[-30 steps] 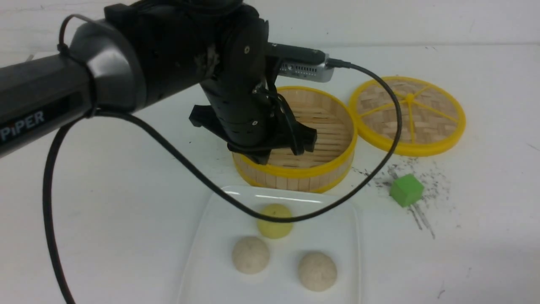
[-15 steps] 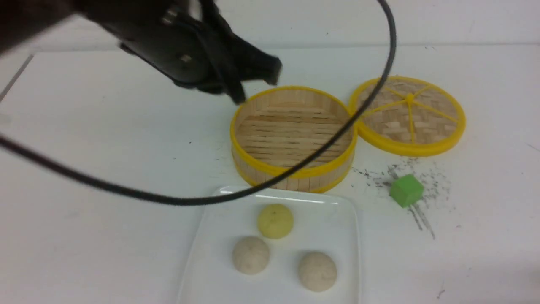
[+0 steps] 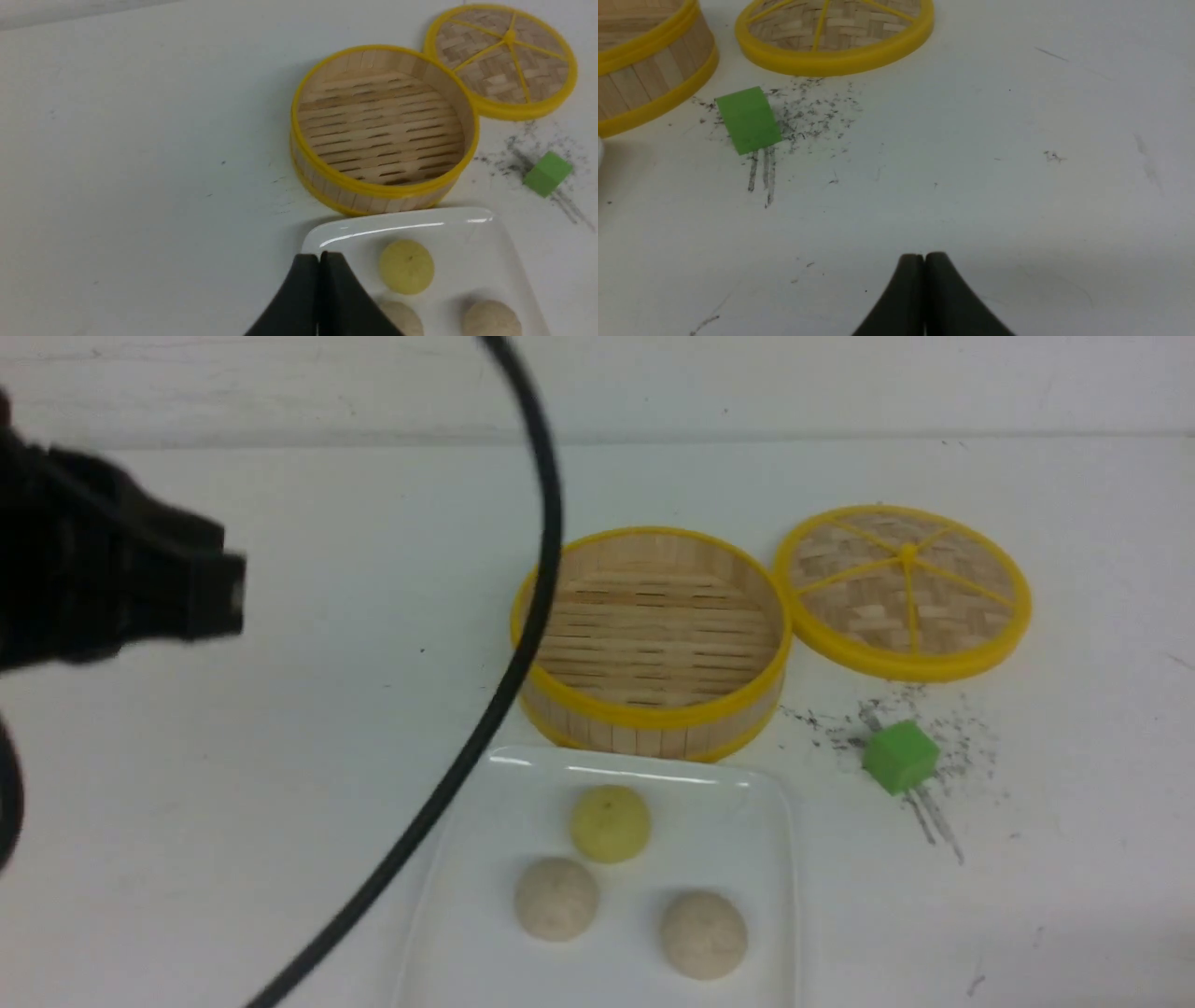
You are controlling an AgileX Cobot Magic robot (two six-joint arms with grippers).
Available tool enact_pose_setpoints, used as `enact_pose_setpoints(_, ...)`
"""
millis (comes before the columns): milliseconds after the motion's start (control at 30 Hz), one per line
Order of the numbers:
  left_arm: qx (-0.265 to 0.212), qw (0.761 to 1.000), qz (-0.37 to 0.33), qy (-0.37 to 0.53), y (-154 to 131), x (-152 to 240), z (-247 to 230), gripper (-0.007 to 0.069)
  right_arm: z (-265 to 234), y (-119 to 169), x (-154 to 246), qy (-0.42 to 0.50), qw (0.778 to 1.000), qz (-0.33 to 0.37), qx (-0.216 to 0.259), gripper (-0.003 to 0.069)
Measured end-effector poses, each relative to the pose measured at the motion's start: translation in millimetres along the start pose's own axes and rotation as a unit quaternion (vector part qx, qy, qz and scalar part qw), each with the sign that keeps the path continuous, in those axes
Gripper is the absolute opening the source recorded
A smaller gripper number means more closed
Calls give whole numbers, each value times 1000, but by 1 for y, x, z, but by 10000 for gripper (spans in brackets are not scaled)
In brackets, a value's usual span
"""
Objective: Put the steamed buns into the plate on the white tablecloth.
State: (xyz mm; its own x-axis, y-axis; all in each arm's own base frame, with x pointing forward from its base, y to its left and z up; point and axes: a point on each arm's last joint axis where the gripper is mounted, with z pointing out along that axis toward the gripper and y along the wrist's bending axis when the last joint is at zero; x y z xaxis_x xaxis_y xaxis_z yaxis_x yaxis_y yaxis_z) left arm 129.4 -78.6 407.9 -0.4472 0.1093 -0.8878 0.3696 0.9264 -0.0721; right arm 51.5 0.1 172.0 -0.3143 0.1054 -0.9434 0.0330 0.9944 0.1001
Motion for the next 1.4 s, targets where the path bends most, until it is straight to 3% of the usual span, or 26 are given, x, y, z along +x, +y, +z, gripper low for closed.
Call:
enact_pose_setpoints(267, 103, 986, -116, -70, 4, 116, 23, 14, 0, 0, 0, 0, 1000, 0, 0, 28)
enact_pose_setpoints(533, 138, 970, -179, -92, 2, 126, 25, 18, 0, 0, 0, 0, 1000, 1, 0, 40)
enact_pose_setpoints(1167, 106, 978, -168, -55, 6, 135, 28, 34, 0, 0, 0, 0, 1000, 1, 0, 67)
enact_pose_setpoints(1400, 42, 989, -126, -72, 24, 140, 28, 36, 0, 0, 0, 0, 1000, 1, 0, 78)
